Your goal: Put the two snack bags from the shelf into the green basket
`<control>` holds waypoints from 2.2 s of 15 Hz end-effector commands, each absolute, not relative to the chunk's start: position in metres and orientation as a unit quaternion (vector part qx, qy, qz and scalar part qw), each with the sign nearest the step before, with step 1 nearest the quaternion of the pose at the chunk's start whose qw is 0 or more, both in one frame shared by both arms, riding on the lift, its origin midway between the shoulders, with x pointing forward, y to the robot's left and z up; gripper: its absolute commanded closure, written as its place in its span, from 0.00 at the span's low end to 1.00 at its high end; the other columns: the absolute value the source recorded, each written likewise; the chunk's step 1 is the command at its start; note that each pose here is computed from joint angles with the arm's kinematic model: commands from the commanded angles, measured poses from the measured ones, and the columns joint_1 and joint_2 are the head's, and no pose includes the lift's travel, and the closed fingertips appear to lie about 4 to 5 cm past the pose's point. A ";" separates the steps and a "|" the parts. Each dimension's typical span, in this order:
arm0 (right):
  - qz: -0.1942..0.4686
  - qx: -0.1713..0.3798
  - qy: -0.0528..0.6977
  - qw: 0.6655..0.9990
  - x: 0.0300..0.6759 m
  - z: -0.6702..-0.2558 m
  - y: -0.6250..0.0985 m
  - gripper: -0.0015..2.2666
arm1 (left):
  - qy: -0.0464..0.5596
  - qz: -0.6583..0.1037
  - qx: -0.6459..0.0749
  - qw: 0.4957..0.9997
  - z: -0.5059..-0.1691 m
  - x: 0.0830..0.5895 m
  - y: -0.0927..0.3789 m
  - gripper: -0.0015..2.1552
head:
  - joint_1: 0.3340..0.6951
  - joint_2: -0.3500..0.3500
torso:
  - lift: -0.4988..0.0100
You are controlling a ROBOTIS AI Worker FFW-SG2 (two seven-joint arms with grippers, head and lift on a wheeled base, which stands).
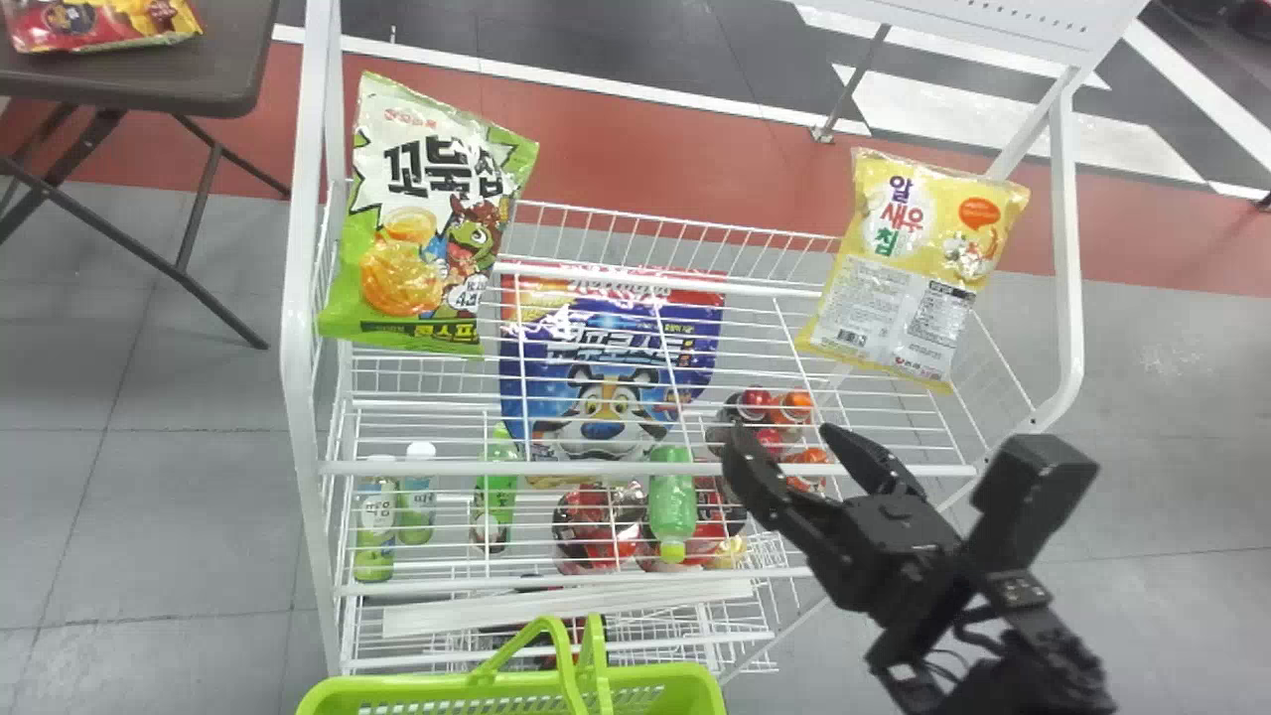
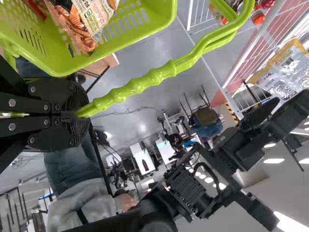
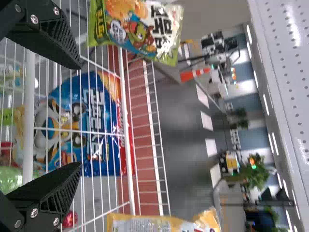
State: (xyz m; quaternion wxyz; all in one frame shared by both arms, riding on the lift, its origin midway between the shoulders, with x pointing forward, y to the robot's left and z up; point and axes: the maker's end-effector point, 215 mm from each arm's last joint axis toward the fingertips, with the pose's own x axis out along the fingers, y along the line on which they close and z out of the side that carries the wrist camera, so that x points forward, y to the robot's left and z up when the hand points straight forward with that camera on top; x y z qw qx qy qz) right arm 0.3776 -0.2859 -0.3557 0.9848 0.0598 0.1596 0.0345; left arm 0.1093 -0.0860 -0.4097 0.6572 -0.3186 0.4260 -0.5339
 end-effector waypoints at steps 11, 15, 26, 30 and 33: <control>0.059 -0.018 0.000 0.998 0.382 -0.308 -0.254 0.05 | 0.411 -0.534 -0.320 0.666 -0.411 0.115 -0.083 0.99 | 1.00 0.00 | 0.98; 0.059 -0.016 -0.003 0.998 0.382 -0.307 -0.254 0.05 | 0.411 -0.533 -0.320 0.666 -0.411 0.114 -0.082 0.99 | 1.00 0.00 | 0.98; 0.055 -0.001 0.008 0.998 0.382 -0.313 -0.259 0.05 | 0.407 -0.535 -0.323 0.666 -0.409 0.114 -0.081 0.99 | 1.00 0.00 | 0.98; 0.058 0.000 0.006 0.998 0.382 -0.312 -0.258 0.05 | 0.407 -0.534 -0.323 0.667 -0.409 0.115 -0.080 0.99 | 1.00 0.00 | 0.98; 0.059 0.000 0.005 0.998 0.381 -0.312 -0.258 0.05 | 0.406 -0.534 -0.324 0.667 -0.408 0.115 -0.081 0.99 | 1.00 0.00 | 0.98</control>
